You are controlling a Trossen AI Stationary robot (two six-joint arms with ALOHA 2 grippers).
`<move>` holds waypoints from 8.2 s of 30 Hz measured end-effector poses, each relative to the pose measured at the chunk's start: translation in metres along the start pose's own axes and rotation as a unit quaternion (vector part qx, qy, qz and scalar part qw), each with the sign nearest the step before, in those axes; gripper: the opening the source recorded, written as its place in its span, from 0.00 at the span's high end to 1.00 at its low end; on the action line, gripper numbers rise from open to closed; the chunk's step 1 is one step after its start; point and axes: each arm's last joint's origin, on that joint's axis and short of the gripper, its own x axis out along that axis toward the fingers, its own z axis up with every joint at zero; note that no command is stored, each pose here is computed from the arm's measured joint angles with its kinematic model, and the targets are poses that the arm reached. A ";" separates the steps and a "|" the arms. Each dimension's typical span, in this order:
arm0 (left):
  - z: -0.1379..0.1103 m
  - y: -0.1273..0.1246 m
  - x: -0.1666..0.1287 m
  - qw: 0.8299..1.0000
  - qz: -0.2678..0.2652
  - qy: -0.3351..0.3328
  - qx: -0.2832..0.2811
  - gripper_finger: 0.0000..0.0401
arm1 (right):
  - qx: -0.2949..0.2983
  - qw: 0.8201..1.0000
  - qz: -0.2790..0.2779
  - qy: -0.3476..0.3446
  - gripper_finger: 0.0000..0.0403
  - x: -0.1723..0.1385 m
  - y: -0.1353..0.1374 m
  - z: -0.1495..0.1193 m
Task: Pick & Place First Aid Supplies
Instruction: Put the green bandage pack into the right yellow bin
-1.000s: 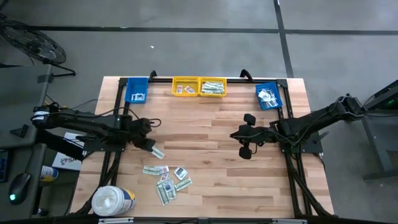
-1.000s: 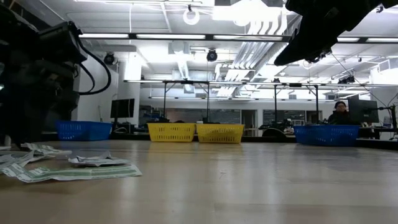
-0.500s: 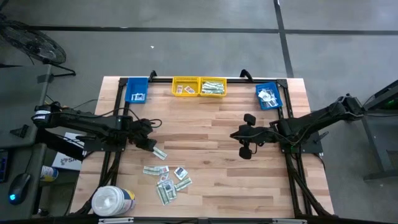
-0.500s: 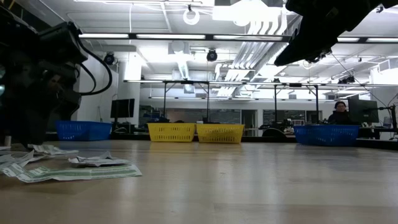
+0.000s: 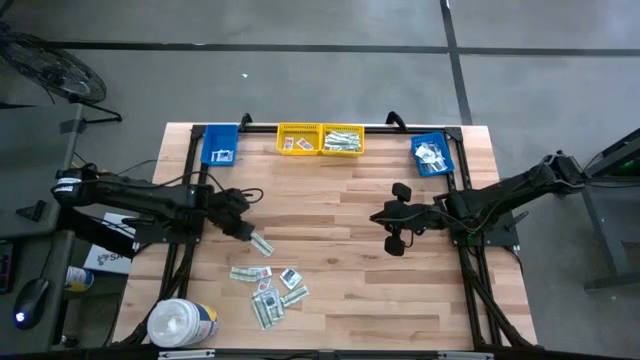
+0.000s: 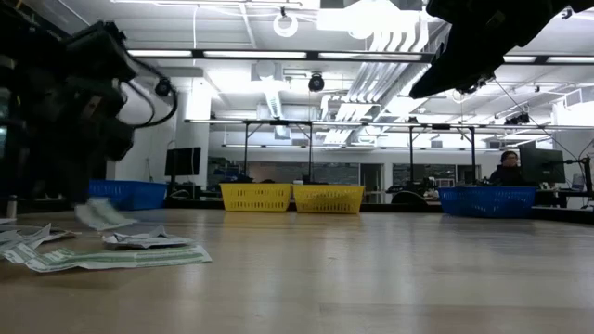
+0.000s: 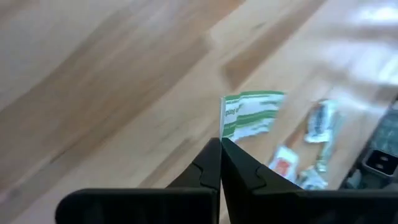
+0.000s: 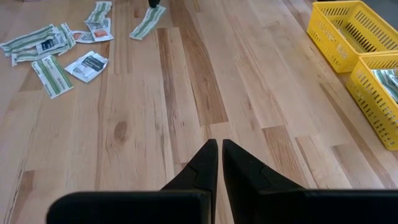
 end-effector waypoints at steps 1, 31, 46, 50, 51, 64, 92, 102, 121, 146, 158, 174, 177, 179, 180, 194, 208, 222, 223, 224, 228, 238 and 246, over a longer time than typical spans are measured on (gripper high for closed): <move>0.002 -0.005 -0.002 1.000 -0.004 -0.007 0.011 1.00 | 0.000 1.000 0.000 0.000 0.96 0.000 0.000 0.000; 0.149 -0.118 -0.033 0.855 -0.063 -0.422 0.295 1.00 | -0.004 1.000 -0.015 -0.004 0.96 0.000 -0.001 0.000; 0.270 -0.112 0.000 0.897 -0.084 -0.404 0.160 1.00 | -0.005 1.000 -0.014 -0.001 0.96 0.000 -0.001 0.000; 0.289 -0.104 0.007 0.908 -0.101 -0.394 0.102 1.00 | -0.005 1.000 -0.014 -0.001 0.96 0.000 -0.001 0.000; 0.293 -0.101 0.009 0.910 -0.102 -0.392 0.088 1.00 | -0.005 1.000 -0.014 0.000 0.96 0.000 -0.001 0.000; 0.313 -0.059 -0.001 0.921 -0.083 -0.378 -0.041 1.00 | -0.007 1.000 -0.012 0.001 0.96 0.000 0.000 -0.001; 0.310 -0.065 0.002 0.934 -0.103 -0.341 0.029 0.54 | 0.000 1.000 -0.013 0.005 0.96 0.000 0.000 -0.002; 0.290 -0.097 -0.042 0.947 -0.130 -0.250 0.157 0.58 | 0.002 1.000 -0.015 0.020 0.96 0.000 -0.001 -0.005; 0.126 -0.132 -0.024 0.940 0.179 -0.011 0.291 0.64 | -0.009 1.000 0.003 0.027 0.96 -0.006 0.011 -0.010; -0.041 -0.106 0.031 0.882 0.167 0.171 0.407 0.64 | -0.006 1.000 0.009 0.014 0.96 -0.006 0.013 -0.008; -0.052 -0.116 0.036 0.772 0.116 0.149 0.607 0.64 | -0.004 1.000 0.009 0.013 0.96 -0.006 0.013 -0.008; -0.053 -0.121 0.050 0.755 0.078 0.155 0.632 0.64 | -0.001 1.000 0.016 0.009 0.96 -0.006 0.014 -0.006; -0.054 -0.119 0.056 0.755 0.079 0.164 0.630 0.64 | -0.001 1.000 0.021 0.010 0.96 -0.006 0.014 -0.006; -0.054 -0.118 0.057 0.755 0.078 0.170 0.628 0.64 | 0.000 1.000 0.026 0.011 0.96 -0.006 0.015 -0.006; -0.054 -0.118 0.057 0.755 0.078 0.171 0.628 0.64 | 0.000 1.000 0.026 0.010 0.96 -0.006 0.015 -0.006; -0.055 -0.117 0.056 0.747 0.070 0.187 0.634 0.64 | 0.001 1.000 0.027 0.009 0.96 -0.006 0.015 -0.006; -0.055 -0.112 0.070 0.745 0.082 0.203 0.630 0.64 | 0.001 1.000 0.027 0.007 0.96 -0.006 0.015 -0.006; -0.056 -0.111 0.071 0.746 0.080 0.211 0.626 0.69 | 0.001 1.000 0.028 0.005 0.96 -0.006 0.015 -0.005; -0.056 -0.111 0.071 0.747 0.080 0.211 0.626 0.71 | 0.001 1.000 0.028 0.005 0.96 -0.006 0.015 -0.005; -0.056 -0.111 0.071 0.747 0.080 0.211 0.625 0.73 | 0.001 1.000 0.028 0.005 0.96 -0.006 0.015 -0.005; -0.056 -0.111 0.071 0.747 0.080 0.211 0.625 0.82 | 0.001 1.000 0.028 0.005 0.96 -0.006 0.015 -0.005; -0.057 -0.108 0.069 0.746 0.087 0.229 0.619 0.99 | 0.001 1.000 0.028 0.005 0.96 -0.006 0.015 -0.005; -0.056 -0.121 0.062 0.745 0.094 0.242 0.615 1.00 | 0.001 1.000 0.028 0.005 0.96 -0.006 0.015 -0.005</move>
